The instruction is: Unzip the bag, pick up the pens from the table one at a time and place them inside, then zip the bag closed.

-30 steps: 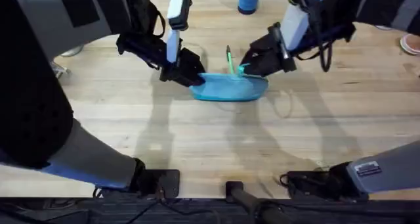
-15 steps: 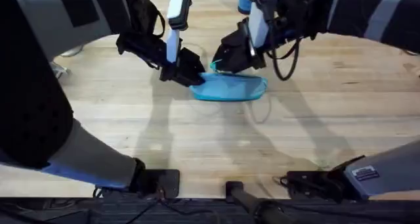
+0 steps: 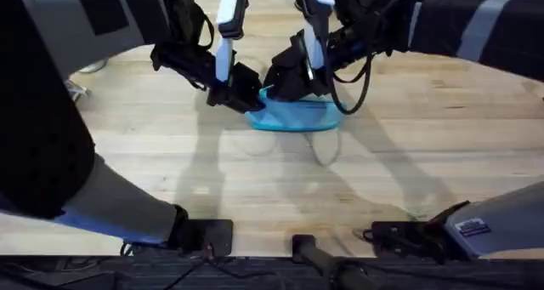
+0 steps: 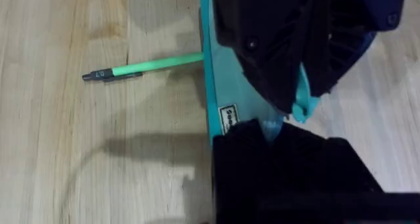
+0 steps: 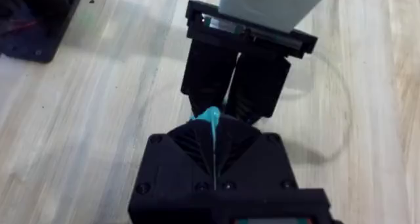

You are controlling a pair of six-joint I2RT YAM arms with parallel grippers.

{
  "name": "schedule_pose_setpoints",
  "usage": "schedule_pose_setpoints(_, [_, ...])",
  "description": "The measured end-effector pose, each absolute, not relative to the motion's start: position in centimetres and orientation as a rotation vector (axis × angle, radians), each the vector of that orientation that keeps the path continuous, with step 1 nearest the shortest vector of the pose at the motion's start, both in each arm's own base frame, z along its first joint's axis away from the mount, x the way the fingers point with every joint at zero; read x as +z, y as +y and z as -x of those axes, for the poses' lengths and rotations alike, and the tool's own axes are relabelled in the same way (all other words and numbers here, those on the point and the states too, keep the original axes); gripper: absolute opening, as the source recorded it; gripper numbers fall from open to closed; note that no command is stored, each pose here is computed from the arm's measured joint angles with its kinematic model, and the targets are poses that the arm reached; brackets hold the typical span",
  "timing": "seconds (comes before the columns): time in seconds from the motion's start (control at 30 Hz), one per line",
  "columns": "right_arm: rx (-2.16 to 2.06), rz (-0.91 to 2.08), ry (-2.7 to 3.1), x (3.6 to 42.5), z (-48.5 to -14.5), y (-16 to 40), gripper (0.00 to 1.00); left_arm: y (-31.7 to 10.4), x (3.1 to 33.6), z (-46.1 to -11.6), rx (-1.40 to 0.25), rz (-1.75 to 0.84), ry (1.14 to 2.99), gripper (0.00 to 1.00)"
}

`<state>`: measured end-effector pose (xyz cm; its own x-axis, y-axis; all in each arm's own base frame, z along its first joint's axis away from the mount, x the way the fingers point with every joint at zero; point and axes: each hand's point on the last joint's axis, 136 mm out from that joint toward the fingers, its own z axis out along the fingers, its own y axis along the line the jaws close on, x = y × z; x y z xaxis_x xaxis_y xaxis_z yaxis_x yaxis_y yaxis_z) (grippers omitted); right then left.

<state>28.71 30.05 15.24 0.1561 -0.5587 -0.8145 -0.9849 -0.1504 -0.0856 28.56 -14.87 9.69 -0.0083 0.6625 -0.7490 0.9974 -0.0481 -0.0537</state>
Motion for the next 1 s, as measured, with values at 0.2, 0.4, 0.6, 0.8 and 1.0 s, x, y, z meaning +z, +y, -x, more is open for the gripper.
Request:
schedule_pose_setpoints(0.2, [0.858,1.784,1.491,15.2,-28.7,30.1,0.031,-14.9,9.7,-28.5,-0.851,-1.760,1.720,0.042])
schedule_pose_setpoints(0.4, [0.934,1.760,1.501,15.7,-27.9,30.5,0.759,-14.9,9.7,-28.6,-0.849,-1.762,1.716,0.042])
schedule_pose_setpoints(0.6, [0.931,1.723,1.528,17.4,-27.7,29.3,0.997,-14.9,9.7,-28.6,-0.849,-1.762,1.716,0.042])
schedule_pose_setpoints(0.8, [0.859,1.656,1.498,21.1,-28.2,27.0,0.998,-14.9,9.7,-28.6,-0.849,-1.762,1.716,0.042])
schedule_pose_setpoints(1.0, [0.830,1.622,1.503,22.3,-28.4,25.8,0.998,-14.9,9.7,-28.6,-0.849,-1.762,1.716,0.042])
